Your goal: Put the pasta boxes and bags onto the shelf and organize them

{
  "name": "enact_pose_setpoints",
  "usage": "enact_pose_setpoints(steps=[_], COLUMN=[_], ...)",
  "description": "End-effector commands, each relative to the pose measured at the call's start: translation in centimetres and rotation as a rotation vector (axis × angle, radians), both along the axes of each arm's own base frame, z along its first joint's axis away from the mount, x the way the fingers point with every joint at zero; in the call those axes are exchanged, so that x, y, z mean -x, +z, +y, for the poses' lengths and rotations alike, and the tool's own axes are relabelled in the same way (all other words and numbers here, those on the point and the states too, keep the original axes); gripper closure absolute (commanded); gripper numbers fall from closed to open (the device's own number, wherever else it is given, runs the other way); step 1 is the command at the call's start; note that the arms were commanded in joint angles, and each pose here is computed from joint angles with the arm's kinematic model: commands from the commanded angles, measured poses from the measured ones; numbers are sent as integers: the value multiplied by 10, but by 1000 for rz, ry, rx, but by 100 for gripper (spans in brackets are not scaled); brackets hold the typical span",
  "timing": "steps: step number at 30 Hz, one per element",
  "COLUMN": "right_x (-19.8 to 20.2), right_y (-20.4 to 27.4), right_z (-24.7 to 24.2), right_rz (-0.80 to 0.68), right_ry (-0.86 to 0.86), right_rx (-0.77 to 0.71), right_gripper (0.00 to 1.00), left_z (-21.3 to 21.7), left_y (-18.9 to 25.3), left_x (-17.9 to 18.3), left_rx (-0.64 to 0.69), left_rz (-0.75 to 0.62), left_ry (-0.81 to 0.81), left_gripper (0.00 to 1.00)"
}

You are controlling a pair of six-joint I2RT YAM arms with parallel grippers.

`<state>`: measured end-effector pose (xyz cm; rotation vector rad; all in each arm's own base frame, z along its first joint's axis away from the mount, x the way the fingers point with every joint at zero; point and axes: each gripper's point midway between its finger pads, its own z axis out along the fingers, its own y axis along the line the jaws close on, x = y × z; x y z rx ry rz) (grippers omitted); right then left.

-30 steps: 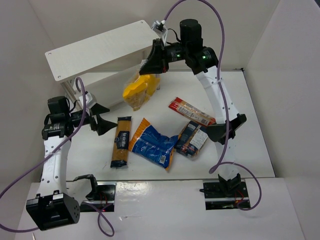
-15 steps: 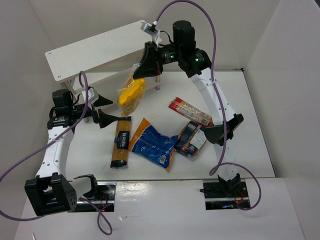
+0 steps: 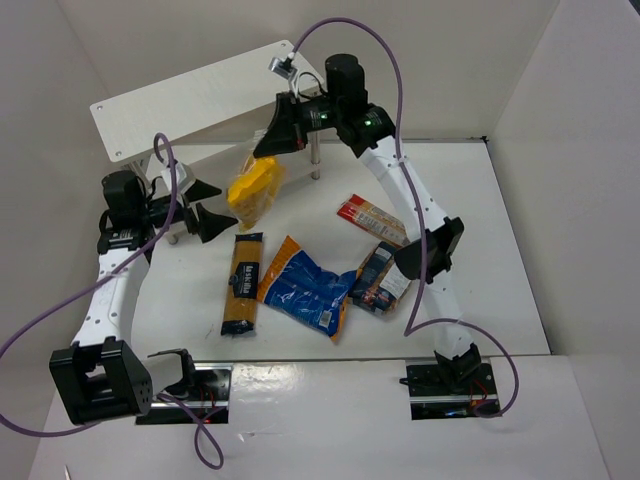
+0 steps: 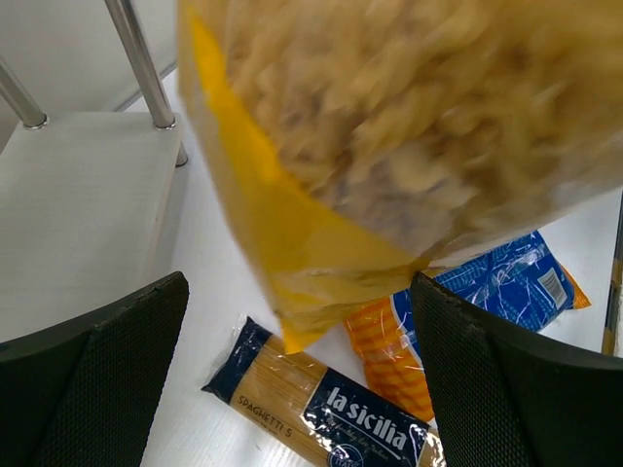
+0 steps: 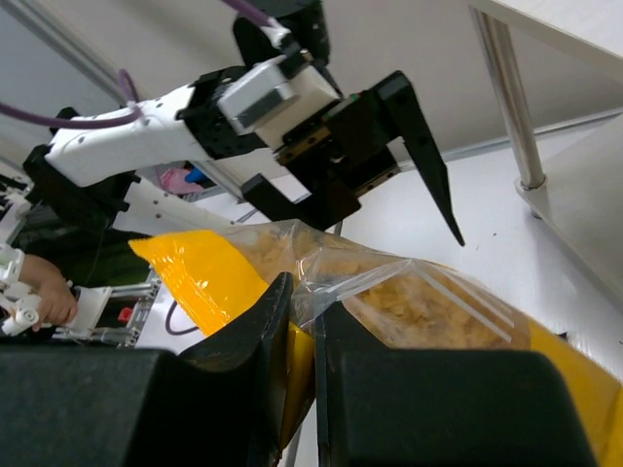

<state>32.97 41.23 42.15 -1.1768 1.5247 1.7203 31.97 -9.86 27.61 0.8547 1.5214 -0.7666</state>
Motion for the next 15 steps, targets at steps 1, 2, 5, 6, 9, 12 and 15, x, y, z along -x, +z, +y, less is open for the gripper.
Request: enact_pose_setpoints(steps=[1,2,5,6,9,12,15], right_x=[21,19,19,19,22,31,46], right_y=[60,64,68,68,72,76,80], right_z=[-1,0,0,0,3,10,15], right_rz=[-185,-208,-214,-214,-223,-227,-234], right_ry=[11,1,2,2,1,15,51], right_rx=[-145,-161,-173,-173,-187,-200,-211], right_gripper=[100,100,100,100,100,100,100], left_z=[-4,-5,-6,-7,-9,-9,-9], left_y=[7,4,-2,-1,0,-3,-3], left_x=[0,2,7,9,13,11,11], left_rx=[13,17,8,11,11,9,9], left_rz=[-40,-30,-28,-29,-32,-31,-31], left_ry=[-33,-42,-67,-76,-102,-103,-103], left_gripper=[0,0,0,0,0,0,0])
